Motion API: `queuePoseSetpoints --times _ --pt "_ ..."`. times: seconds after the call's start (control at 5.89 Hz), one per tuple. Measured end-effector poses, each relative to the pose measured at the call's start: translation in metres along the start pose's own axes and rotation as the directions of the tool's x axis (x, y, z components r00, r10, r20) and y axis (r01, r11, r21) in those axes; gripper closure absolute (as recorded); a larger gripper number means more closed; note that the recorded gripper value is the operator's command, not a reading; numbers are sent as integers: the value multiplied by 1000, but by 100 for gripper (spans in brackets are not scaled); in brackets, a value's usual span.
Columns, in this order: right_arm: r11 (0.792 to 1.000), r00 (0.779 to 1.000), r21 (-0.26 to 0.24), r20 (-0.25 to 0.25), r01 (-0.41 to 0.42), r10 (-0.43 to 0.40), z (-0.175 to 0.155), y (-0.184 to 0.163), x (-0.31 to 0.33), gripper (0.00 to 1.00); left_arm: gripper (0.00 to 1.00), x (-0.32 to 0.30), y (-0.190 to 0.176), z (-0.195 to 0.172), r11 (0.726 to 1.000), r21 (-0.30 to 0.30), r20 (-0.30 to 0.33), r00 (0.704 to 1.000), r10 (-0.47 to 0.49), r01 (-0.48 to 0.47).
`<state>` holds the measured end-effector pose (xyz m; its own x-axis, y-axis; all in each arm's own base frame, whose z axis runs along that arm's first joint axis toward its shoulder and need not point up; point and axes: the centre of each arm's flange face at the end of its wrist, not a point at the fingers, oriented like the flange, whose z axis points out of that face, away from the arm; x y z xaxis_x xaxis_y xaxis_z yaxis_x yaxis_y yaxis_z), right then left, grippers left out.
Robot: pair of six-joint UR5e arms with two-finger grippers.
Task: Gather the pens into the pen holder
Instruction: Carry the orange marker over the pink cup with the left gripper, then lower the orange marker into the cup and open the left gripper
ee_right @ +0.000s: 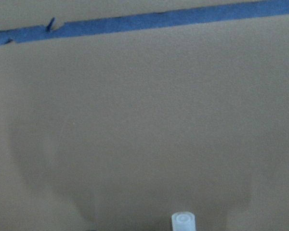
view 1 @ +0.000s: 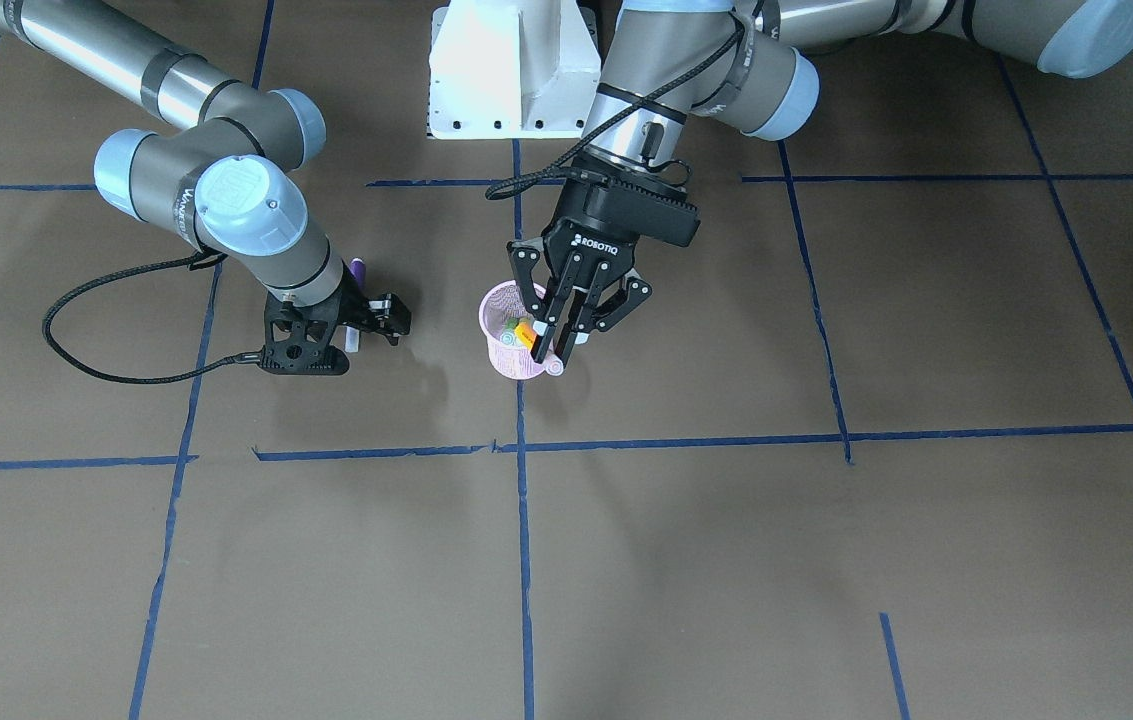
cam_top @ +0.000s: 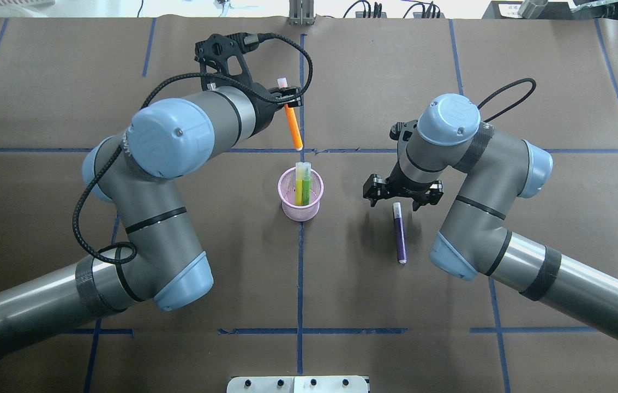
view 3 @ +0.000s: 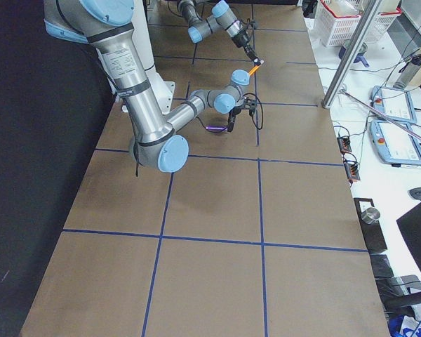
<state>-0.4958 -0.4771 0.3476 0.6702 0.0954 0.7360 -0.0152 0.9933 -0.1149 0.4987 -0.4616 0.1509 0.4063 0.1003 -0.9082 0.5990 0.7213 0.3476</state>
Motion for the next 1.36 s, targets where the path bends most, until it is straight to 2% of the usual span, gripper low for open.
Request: queuePoseSetpoints --times 1.02,1.19,1.36 --pt "1000 1000 -3 0 1 -1 1 0 -2 0 100 7 81 -3 999 -37 5 1000 17 -17" --pt "1000 1000 -3 1 1 -1 1 0 -2 0 76 7 84 -3 999 -39 7 1000 20 -19" --pt "1000 1000 -3 0 1 -1 1 0 -2 0 18 6 86 -3 999 -41 9 1000 23 -23"
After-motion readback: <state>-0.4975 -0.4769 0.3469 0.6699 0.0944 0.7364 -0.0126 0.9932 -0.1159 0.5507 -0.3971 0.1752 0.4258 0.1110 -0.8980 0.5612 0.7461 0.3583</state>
